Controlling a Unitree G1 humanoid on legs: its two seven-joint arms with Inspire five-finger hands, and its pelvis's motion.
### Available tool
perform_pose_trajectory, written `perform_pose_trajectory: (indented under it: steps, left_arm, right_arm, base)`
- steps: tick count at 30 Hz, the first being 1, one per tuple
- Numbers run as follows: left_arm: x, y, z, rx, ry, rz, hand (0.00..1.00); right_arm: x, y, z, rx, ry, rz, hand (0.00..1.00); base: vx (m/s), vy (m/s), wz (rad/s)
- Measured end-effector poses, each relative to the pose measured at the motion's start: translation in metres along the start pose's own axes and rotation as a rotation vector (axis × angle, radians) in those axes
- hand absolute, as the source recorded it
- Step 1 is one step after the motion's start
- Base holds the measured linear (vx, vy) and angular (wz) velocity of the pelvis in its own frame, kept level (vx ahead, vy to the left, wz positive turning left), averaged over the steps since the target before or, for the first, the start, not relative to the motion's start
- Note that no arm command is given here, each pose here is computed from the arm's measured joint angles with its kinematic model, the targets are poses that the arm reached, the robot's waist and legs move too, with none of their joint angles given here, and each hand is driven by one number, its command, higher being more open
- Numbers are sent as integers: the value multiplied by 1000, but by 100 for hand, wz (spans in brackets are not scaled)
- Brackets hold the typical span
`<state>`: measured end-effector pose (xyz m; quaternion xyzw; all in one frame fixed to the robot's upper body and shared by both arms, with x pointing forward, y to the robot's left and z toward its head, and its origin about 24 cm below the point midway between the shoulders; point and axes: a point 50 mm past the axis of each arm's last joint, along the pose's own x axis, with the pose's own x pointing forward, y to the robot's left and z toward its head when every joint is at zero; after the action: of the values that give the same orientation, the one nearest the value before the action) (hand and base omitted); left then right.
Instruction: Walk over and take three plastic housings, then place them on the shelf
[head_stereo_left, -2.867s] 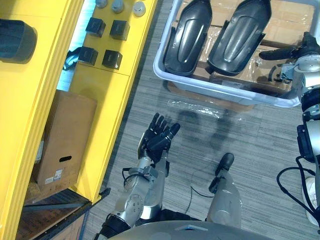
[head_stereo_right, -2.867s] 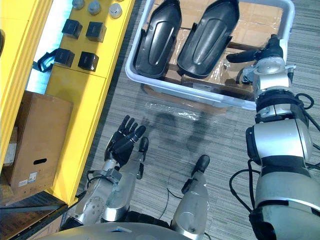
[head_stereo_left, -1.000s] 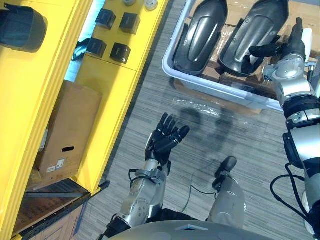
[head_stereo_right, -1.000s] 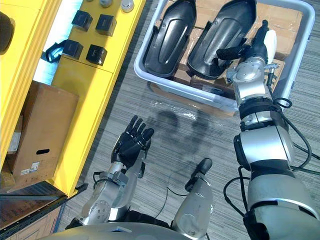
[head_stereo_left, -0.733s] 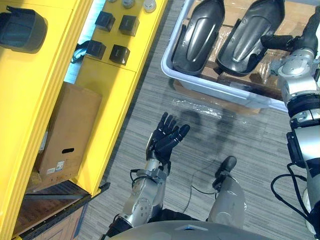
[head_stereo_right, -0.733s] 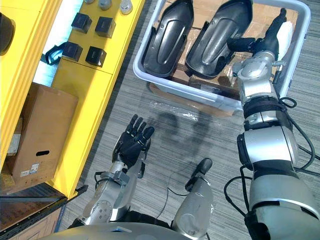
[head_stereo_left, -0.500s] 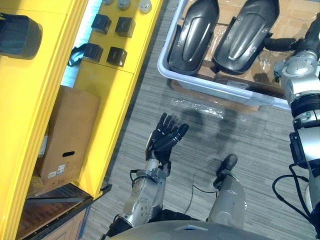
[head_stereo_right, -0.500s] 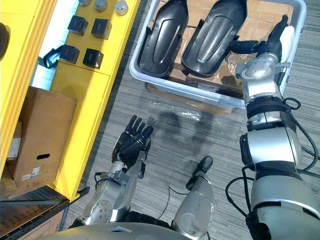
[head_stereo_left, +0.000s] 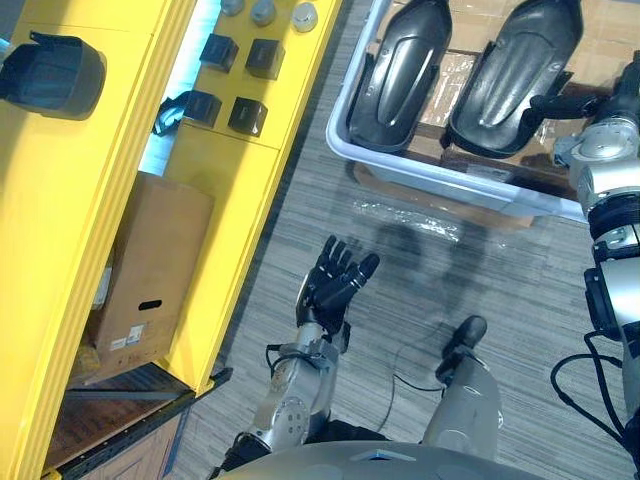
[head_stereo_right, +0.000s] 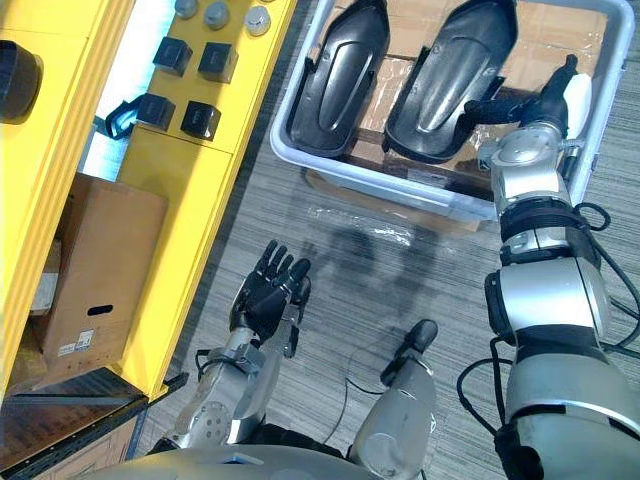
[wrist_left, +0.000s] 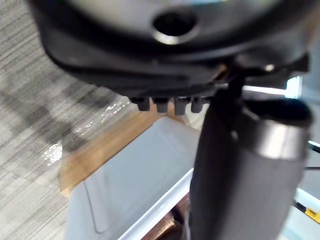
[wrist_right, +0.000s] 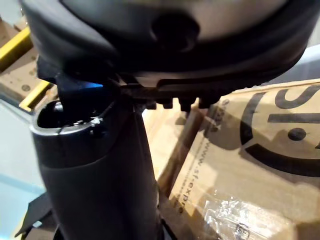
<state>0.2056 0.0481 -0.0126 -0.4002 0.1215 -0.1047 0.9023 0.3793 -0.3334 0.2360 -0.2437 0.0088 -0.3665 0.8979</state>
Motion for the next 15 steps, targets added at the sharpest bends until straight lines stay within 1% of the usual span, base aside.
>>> perform_pose_trajectory:
  steps: [5,6,11,15]
  left_arm:
    - [0,0,1,0,-2,-1,100]
    - [0,0,1,0,-2,-1,100]
    - [0,0,1,0,-1,-1,100]
    - [0,0,1,1,-2,0,100]
  right_arm:
    - [0,0,0,2,2,-2,100]
    - [0,0,0,2,2,1,0]
    - [1,-4,-2,-23,17,-1,0]
    - [6,-22,-4,-132,45,-3,0]
  base:
    - [0,-1,1]
    - [0,0,0]
    - [-1,3,-2]
    - [0,0,0]
